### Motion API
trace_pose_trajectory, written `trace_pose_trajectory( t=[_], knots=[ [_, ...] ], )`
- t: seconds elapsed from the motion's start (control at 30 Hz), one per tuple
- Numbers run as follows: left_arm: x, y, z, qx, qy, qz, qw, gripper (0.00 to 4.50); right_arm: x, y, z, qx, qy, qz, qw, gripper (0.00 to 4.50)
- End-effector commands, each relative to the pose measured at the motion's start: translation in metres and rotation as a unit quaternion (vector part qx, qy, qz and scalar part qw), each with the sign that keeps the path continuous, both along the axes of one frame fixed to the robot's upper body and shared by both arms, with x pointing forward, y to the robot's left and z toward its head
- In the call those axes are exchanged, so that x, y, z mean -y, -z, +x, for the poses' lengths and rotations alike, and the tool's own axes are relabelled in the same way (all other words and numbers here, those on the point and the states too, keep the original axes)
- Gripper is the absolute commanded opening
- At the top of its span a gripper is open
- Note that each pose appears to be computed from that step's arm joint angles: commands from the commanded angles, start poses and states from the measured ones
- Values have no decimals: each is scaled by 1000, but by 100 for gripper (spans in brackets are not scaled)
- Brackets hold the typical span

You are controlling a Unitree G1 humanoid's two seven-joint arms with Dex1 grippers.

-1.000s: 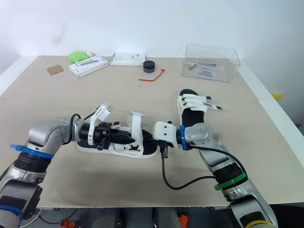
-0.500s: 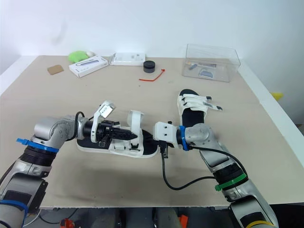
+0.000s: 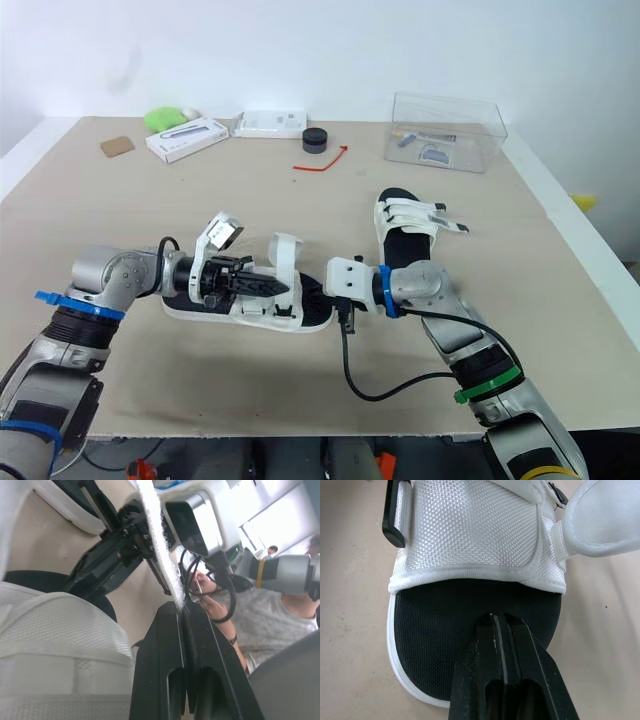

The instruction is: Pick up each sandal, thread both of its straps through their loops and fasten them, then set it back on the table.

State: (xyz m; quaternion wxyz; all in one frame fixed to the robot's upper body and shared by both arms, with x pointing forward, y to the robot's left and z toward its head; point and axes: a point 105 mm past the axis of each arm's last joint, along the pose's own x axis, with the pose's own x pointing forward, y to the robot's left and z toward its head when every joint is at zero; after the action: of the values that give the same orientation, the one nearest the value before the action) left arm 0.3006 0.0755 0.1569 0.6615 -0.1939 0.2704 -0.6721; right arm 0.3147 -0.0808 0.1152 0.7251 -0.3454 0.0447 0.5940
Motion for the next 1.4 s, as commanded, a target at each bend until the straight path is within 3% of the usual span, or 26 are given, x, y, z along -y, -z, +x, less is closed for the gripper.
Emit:
trace_pose_trajectory(
  t=[0.03,0.4,0.73,1.4],
  knots=[
    [-1,-14,5,31,-4,-12,999,6,16,25,-2,-35,23,-46,998,0],
    [-1,1,-9,26,31,20,999,6,16,26,-3,-37,25,-45,998,0],
    [-3,15,-6,48,22,50,997,6,15,26,-3,-37,25,-45,998,0],
    [1,7,2,74,21,47,996,6,15,27,-4,-39,27,-44,998,0]
  ],
)
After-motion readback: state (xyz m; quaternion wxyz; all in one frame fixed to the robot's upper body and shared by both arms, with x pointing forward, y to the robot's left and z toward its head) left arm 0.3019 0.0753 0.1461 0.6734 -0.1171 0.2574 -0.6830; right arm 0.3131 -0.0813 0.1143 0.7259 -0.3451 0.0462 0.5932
